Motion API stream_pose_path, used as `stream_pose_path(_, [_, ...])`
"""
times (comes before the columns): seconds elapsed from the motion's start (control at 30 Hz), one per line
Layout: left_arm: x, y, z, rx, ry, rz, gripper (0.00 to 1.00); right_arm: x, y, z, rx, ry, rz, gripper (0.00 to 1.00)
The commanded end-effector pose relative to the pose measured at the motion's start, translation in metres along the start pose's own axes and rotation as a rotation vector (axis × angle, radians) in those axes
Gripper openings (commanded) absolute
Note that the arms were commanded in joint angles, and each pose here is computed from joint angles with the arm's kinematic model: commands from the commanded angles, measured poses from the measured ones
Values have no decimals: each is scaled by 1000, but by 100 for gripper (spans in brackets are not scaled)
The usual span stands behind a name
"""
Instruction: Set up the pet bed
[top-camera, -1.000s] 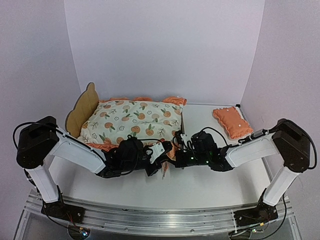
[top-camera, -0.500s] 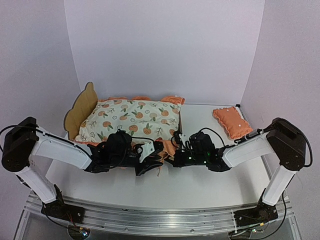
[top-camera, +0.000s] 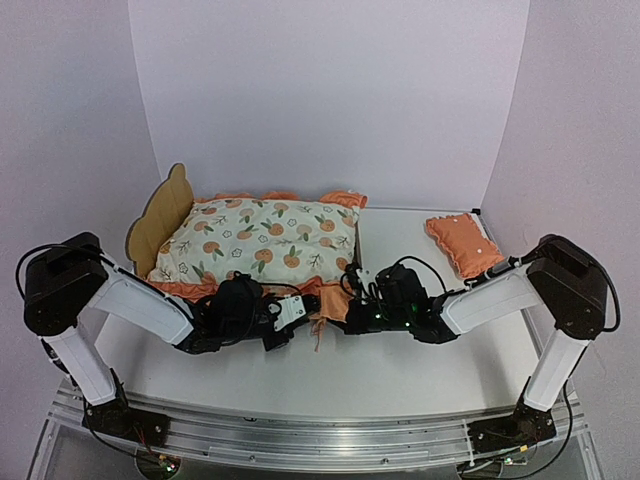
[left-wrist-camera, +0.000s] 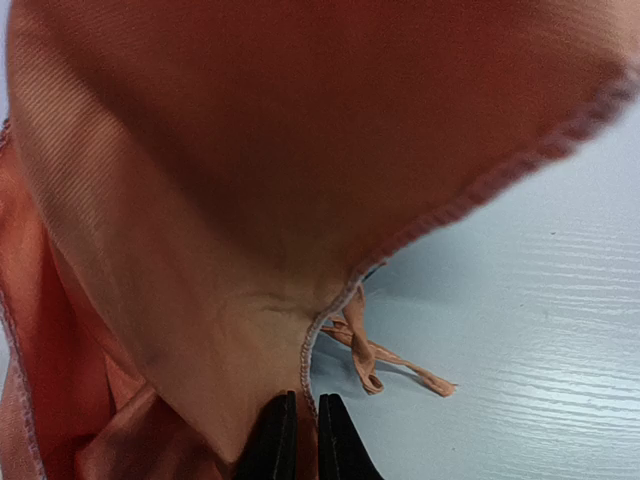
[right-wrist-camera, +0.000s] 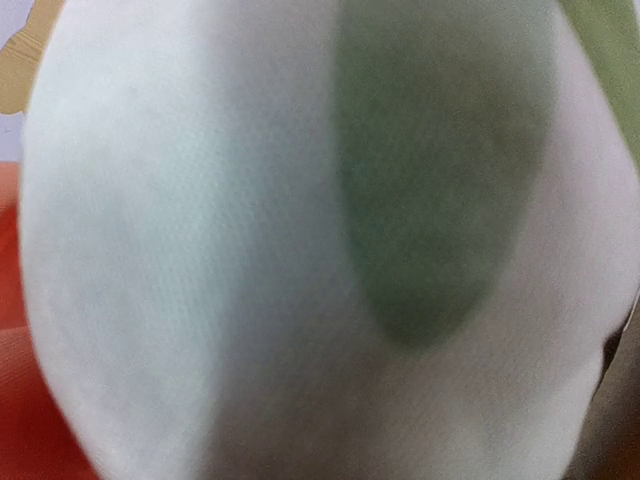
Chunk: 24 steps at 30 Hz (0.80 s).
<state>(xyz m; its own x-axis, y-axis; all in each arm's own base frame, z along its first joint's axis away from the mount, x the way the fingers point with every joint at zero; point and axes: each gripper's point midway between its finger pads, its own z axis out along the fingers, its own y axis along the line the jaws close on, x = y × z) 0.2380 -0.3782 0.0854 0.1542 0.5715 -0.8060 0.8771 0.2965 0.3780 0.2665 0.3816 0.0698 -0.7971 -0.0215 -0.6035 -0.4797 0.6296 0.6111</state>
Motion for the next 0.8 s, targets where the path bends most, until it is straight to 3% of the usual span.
stream_pose_path(0.0, [-19, 30, 11, -148, -59, 77, 9, -9, 13, 5, -46, -8, -7, 0])
stream_pose_path(0.77, [-37, 8, 34, -47, -198, 249, 15, -18, 30, 3, -104, -9, -33, 0])
